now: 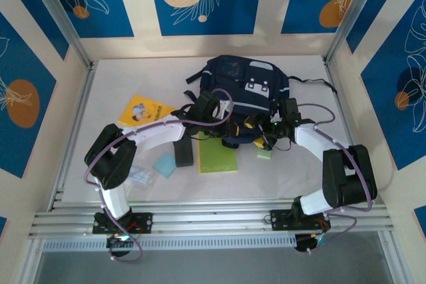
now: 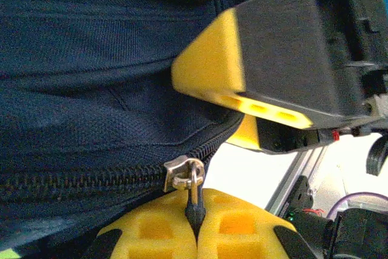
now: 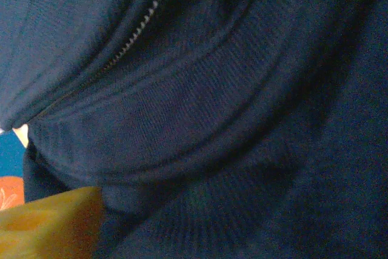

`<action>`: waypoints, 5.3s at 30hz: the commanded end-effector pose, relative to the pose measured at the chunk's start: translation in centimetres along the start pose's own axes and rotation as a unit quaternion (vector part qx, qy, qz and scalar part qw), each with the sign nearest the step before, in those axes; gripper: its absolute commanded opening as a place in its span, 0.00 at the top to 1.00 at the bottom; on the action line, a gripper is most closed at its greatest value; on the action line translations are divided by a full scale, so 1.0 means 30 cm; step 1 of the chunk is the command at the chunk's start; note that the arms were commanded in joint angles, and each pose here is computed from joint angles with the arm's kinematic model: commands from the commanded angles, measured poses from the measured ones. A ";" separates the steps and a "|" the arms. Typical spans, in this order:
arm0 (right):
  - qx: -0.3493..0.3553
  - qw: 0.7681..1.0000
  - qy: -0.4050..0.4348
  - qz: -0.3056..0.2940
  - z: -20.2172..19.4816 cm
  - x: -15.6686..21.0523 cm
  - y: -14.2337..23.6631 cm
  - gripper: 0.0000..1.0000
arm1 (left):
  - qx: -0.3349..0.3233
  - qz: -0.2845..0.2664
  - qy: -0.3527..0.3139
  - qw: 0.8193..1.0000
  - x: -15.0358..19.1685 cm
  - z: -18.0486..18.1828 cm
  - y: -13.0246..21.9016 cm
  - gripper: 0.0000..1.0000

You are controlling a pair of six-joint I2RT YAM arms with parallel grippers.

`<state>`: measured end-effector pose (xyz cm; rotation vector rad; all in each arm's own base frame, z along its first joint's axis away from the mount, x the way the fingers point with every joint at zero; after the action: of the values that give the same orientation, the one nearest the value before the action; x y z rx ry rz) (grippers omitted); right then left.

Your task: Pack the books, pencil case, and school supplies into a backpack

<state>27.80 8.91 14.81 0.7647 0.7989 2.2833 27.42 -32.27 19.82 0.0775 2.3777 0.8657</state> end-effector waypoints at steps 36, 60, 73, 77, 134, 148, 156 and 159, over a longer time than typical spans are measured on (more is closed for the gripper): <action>-0.001 0.987 0.138 -0.088 0.213 -0.186 0.262 0.15 | -0.056 -0.041 -0.053 0.996 -0.155 0.068 0.150 1.00; -0.093 0.991 -0.053 -0.085 -0.041 -0.149 0.068 0.96 | -0.047 -0.075 -0.043 0.995 -0.160 0.054 0.135 1.00; -0.101 0.983 -0.037 -0.150 -0.058 -0.132 0.194 1.00 | -0.307 -0.022 -0.028 0.951 -0.126 0.454 0.269 1.00; -0.101 0.983 -0.037 -0.146 -0.067 -0.109 0.201 1.00 | -0.304 -0.031 -0.028 0.952 -0.200 0.480 0.224 1.00; 0.202 0.929 0.307 0.034 0.029 0.218 -0.253 0.49 | -0.171 0.017 0.046 0.984 0.229 0.239 0.146 0.71; 0.118 0.945 0.291 0.093 0.069 0.281 -0.212 0.55 | -0.191 0.067 0.083 0.976 0.325 0.334 0.040 0.77; 0.170 0.939 0.297 0.045 0.045 0.254 -0.177 0.55 | -0.196 0.070 0.080 0.975 0.326 0.334 0.042 0.77; 0.204 0.932 0.298 0.020 0.012 0.230 -0.188 0.51 | -0.200 0.072 0.077 0.974 0.325 0.333 0.046 0.77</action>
<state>25.93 18.48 14.47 0.2122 1.4450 2.5360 25.58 -23.47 10.80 -0.0379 2.3146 1.3691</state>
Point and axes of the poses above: each hand's point on the last joint's axis, 136 mm out from that joint toward the fingers, its own y axis back along the fingers, its own z axis along the line the jaws close on, x = y × z, the point moved 10 cm from there along y, back along the fingers, and after that the axes turned 12 degrees about -y, right-handed, at the moved point
